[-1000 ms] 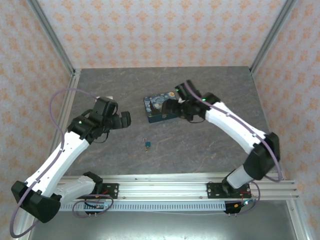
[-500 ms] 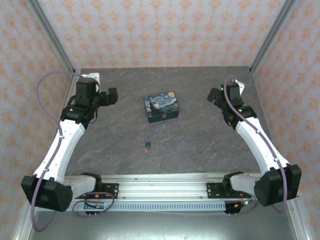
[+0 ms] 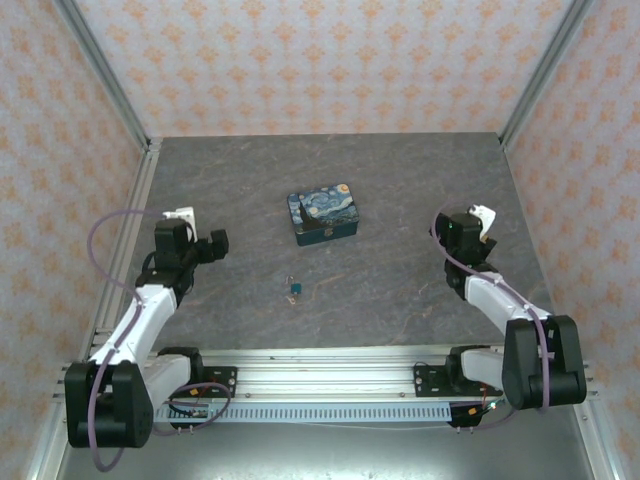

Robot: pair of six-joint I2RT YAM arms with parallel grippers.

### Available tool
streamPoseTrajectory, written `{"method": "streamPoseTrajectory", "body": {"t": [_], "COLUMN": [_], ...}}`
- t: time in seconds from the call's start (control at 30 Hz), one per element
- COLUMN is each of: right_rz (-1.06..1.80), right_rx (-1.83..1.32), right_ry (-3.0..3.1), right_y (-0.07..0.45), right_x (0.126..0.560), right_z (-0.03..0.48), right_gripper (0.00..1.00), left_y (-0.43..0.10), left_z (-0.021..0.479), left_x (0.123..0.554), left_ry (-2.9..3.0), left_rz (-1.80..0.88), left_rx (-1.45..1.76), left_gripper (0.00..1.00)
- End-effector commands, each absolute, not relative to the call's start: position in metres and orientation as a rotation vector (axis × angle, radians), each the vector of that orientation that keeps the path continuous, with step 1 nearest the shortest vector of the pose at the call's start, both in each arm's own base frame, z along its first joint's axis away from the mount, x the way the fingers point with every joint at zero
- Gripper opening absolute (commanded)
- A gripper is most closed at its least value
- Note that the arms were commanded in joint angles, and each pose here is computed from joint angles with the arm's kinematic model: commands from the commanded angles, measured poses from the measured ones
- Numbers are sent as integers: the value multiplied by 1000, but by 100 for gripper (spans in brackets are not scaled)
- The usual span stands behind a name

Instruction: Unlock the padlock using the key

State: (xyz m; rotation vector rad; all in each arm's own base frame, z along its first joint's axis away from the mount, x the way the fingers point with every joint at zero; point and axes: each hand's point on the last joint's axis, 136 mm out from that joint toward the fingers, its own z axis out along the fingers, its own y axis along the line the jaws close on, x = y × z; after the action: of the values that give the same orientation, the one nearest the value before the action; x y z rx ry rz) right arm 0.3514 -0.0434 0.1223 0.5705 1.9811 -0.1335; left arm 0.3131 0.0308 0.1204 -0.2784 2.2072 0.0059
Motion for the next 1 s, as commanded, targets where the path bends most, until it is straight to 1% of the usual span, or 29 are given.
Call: {"method": "streamPoseTrajectory", "body": {"t": [0.0,0.17,0.27,0.33,0.43,0.53,0.73,0.83,0.97], "right_rz": [-91,-116,-137,-184,-243,-215,-166,-180,-187], "right_rx": [519,445,407,392,420,414,465,491,474], "right_ry": [1805,1785,1816,1895,1898,1821,1770,1787,1837], "right_y": [-41,-39,-37,-40,-49,-50,-55,-59,-57], "right_x": [364,368,367,362,346,345,360,366,375], "right_z": [154,160,158,143,121,131,119,101,97], "right_gripper": [100,100,100,100,100,100,100,100,100], "left_y": [53,65,68,68,64,63,54,50,48], "left_z": [125,117,123,124,126,127,125,125,126], "left_x": [306,286,288,292,300,306,326,345,369], "left_ry": [2095,1985,1910,1891,1862,1837,1846,1862,1883], "left_rz": [120,181,177,167,138,121,71,50,63], "left_rx": [-358,-431,-452,-446,-427,-421,-373,-341,-302], "left_gripper": [100,100,100,100,100,100,100,100,100]}}
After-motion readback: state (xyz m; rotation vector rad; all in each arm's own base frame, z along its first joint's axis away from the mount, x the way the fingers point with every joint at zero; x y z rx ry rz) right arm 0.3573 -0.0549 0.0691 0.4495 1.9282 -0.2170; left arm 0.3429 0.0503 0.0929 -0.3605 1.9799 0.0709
